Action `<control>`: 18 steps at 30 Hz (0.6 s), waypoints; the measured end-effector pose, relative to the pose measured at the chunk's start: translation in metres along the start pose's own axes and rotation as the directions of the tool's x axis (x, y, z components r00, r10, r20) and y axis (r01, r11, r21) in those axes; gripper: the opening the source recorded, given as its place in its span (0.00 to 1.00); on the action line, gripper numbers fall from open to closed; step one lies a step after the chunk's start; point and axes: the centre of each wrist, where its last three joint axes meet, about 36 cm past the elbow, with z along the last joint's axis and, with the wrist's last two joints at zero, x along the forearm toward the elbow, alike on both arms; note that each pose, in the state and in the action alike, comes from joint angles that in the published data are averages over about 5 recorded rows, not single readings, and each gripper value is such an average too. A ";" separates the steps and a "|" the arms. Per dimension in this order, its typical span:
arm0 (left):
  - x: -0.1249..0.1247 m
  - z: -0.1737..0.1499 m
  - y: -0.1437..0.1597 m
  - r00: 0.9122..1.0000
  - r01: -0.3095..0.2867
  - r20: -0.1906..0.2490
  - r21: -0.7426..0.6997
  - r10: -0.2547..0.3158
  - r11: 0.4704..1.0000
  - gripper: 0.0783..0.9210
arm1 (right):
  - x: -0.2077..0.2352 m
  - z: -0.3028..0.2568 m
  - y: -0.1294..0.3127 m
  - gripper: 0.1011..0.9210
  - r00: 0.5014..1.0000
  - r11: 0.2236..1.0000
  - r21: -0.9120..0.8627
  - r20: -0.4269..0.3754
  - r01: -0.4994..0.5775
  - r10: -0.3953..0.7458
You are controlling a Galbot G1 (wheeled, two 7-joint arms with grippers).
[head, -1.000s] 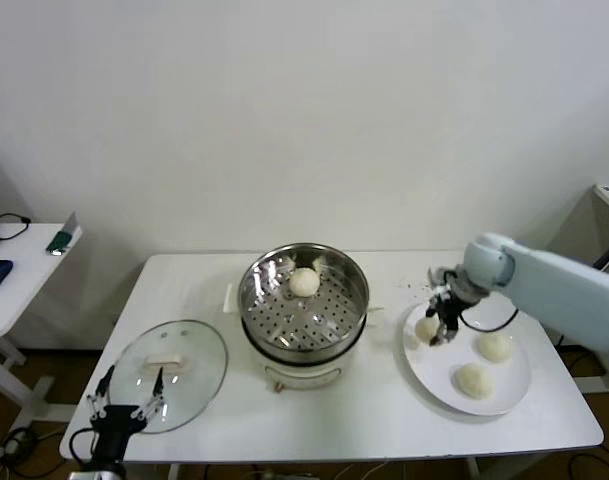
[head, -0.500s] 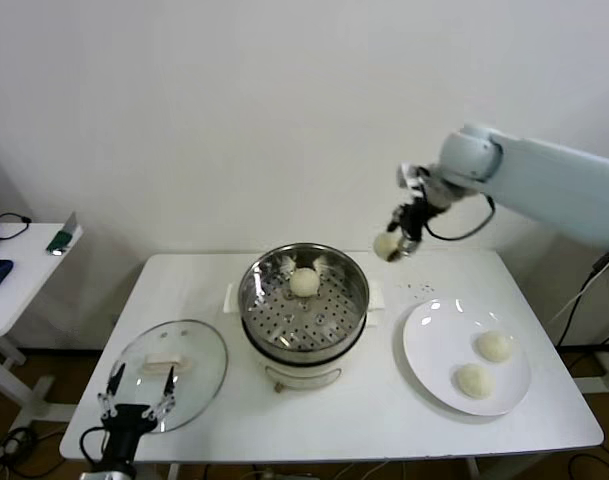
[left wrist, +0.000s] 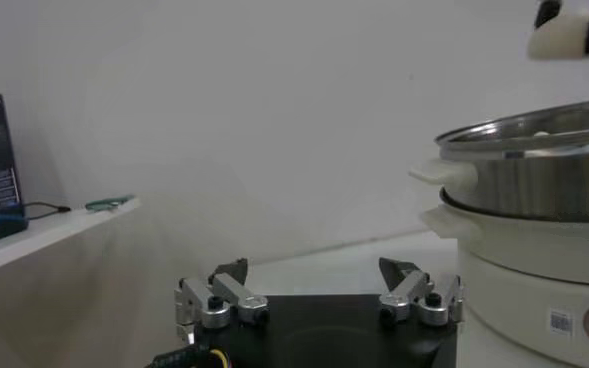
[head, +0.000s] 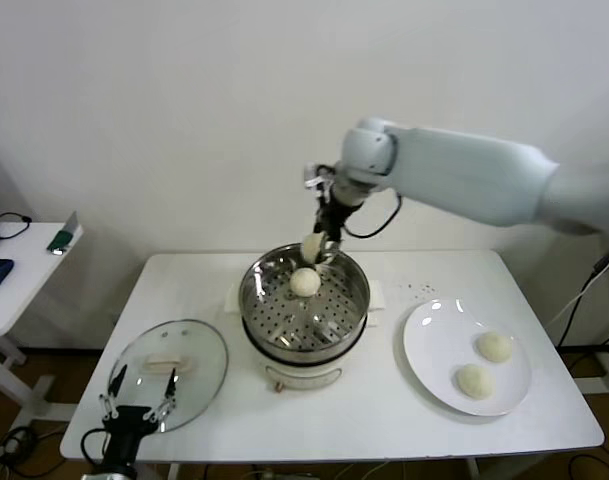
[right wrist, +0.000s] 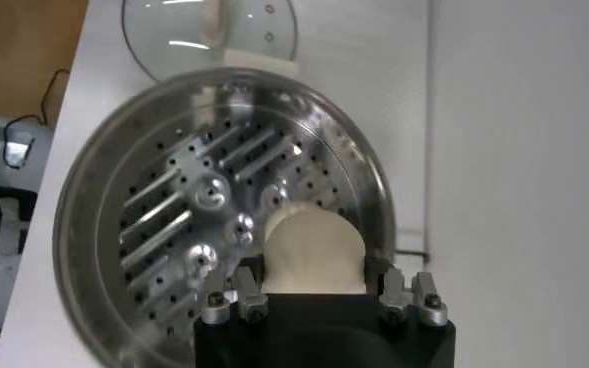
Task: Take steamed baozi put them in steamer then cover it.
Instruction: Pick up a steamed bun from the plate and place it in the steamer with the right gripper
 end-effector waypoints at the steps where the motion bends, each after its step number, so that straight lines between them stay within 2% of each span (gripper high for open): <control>1: 0.000 0.000 0.000 1.000 0.000 -0.001 0.001 0.000 1.000 0.88 | -0.007 -0.005 0.001 0.66 1.000 1.000 0.006 -0.001 0.008 -0.008; 9: 0.002 0.003 0.004 1.000 0.007 -0.008 0.002 -0.007 1.000 0.88 | -0.056 -0.034 0.015 0.67 0.998 0.997 0.042 -0.014 0.068 -0.067; 18: 0.001 0.006 0.007 1.000 0.011 -0.013 0.001 -0.011 1.000 0.88 | -0.087 -0.049 0.024 0.67 0.995 0.993 0.063 -0.023 0.101 -0.100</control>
